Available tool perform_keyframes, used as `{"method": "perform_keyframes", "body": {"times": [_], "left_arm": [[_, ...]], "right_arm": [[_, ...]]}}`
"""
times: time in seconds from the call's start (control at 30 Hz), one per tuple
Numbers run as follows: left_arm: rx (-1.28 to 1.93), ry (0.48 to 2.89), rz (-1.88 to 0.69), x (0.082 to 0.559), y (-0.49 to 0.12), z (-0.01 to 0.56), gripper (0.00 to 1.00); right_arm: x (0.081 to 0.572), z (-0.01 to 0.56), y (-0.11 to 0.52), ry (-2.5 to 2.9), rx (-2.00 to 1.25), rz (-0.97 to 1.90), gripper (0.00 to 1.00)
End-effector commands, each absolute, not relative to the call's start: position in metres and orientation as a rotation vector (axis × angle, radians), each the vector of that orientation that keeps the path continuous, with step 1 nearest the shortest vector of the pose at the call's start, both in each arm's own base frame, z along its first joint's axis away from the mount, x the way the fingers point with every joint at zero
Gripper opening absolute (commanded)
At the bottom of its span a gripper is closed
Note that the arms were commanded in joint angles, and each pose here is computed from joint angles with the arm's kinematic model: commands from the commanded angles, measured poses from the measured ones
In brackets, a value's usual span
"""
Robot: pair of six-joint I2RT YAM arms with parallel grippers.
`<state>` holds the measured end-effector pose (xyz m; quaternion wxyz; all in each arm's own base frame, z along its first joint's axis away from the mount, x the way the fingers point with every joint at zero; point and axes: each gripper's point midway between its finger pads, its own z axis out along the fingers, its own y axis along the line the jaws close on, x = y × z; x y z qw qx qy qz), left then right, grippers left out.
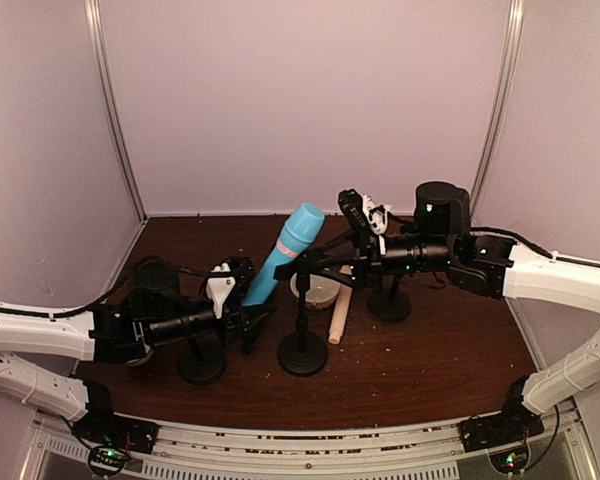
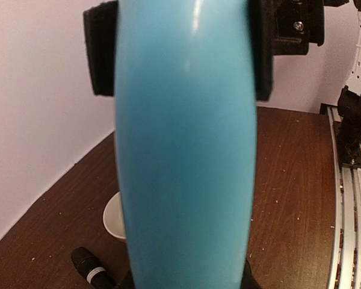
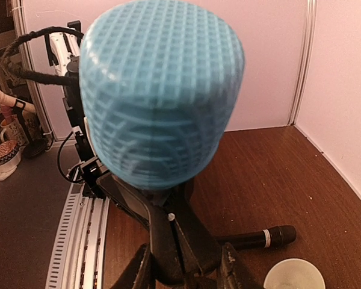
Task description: Attach the microphones to the stand
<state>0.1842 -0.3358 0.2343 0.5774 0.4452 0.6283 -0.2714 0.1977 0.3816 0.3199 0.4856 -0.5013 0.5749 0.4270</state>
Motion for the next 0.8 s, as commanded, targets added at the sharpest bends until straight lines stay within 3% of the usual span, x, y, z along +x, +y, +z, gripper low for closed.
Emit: {"method": "perform_keyframes", "body": {"times": [0.0,0.33,0.5,0.53,0.7,0.77], "left_arm": [[0.990,1.332,-0.659,0.190,-0.348,0.273,0.00],[0.999,1.346,-0.639,0.198,-0.358,0.265,0.00],[0.996,1.352,-0.636,0.200,-0.360,0.264,0.00],[0.995,1.352,-0.638,0.200,-0.360,0.265,0.00],[0.991,1.355,-0.638,0.200,-0.360,0.265,0.00],[0.995,1.360,-0.635,0.201,-0.361,0.264,0.01]], "right_arm": [[0.194,0.333,0.383,1.348,-1.195,1.103,0.20],[0.200,0.330,0.386,1.384,-1.148,1.124,0.19],[0.204,0.329,0.385,1.400,-1.126,1.109,0.24],[0.205,0.328,0.385,1.401,-1.125,1.106,0.28],[0.207,0.327,0.383,1.416,-1.117,1.089,0.68],[0.208,0.326,0.383,1.425,-1.111,1.080,0.73]]}}
